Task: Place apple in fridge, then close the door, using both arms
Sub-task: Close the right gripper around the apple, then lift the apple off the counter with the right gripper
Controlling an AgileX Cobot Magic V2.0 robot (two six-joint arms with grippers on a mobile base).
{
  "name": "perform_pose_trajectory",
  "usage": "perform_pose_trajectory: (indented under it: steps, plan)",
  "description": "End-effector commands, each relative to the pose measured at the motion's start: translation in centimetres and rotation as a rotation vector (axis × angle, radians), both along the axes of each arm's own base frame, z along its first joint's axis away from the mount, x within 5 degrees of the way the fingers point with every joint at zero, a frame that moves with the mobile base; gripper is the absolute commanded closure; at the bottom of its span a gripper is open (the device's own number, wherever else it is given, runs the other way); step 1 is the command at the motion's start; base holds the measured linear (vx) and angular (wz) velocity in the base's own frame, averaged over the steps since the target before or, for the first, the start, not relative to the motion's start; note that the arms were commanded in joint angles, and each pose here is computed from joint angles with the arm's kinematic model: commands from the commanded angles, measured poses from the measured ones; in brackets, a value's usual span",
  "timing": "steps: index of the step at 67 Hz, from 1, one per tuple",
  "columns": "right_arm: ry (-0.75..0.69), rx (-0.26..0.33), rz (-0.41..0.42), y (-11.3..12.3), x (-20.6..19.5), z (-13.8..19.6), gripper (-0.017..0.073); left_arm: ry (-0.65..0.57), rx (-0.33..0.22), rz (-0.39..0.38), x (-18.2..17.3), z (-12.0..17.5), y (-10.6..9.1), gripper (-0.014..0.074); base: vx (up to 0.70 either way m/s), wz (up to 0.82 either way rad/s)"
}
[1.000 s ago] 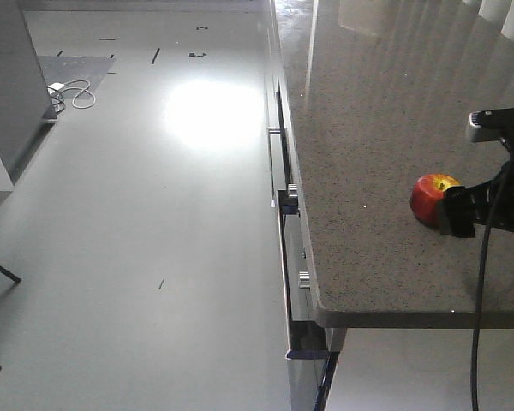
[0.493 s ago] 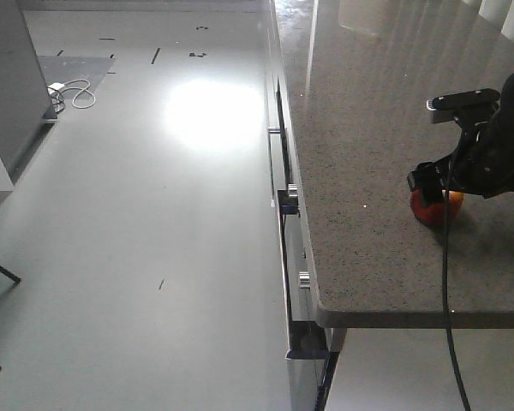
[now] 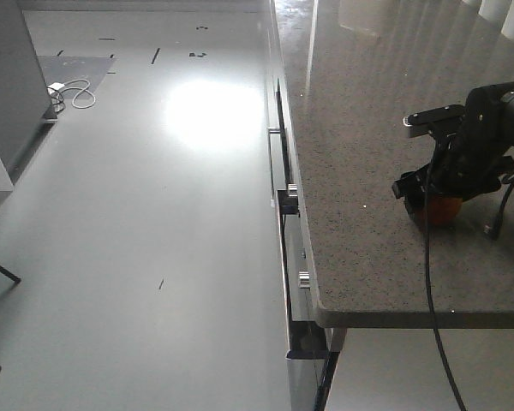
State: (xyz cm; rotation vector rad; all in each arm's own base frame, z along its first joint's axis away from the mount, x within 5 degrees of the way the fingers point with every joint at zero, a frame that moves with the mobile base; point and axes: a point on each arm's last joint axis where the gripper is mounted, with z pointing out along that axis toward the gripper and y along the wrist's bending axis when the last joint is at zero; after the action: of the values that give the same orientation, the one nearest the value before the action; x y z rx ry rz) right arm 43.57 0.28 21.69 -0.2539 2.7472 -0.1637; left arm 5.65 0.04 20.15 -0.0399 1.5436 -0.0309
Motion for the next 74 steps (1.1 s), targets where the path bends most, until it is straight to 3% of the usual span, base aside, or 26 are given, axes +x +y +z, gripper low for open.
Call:
perform_pose_trajectory:
  steps: [1,29,42,47,55,74]
  plan:
    - [-0.129,-0.012,0.014,-0.2,0.3,3.4,0.0004,-0.105,-0.008,-0.007,-0.3,1.3,0.0,0.0600,0.00,0.00]
    - [-0.091,0.001,-0.004,-0.2,-0.3,3.6,0.0309,-0.105,-0.008,-0.007,-0.3,1.3,0.0,0.0600,0.00,0.00]
    - [-0.088,0.036,-0.021,0.0,-1.2,5.3,0.0415,-0.105,-0.008,-0.007,-0.3,1.3,0.0,0.0600,0.00,0.00]
    - [-0.101,0.067,-0.032,0.2,-1.8,6.4,0.0435,-0.105,-0.008,-0.007,-0.3,1.3,0.0,0.0600,0.00,0.00]
    - [-0.125,0.174,-0.033,1.1,-3.0,8.5,0.0452,-0.105,-0.008,-0.007,-0.3,1.3,0.0,0.0600,0.00,0.00]
    - [-0.200,0.367,0.076,2.9,-7.7,12.8,0.0451,-0.105,-0.008,-0.007,-0.3,1.3,0.0,0.0600,0.00,0.00]
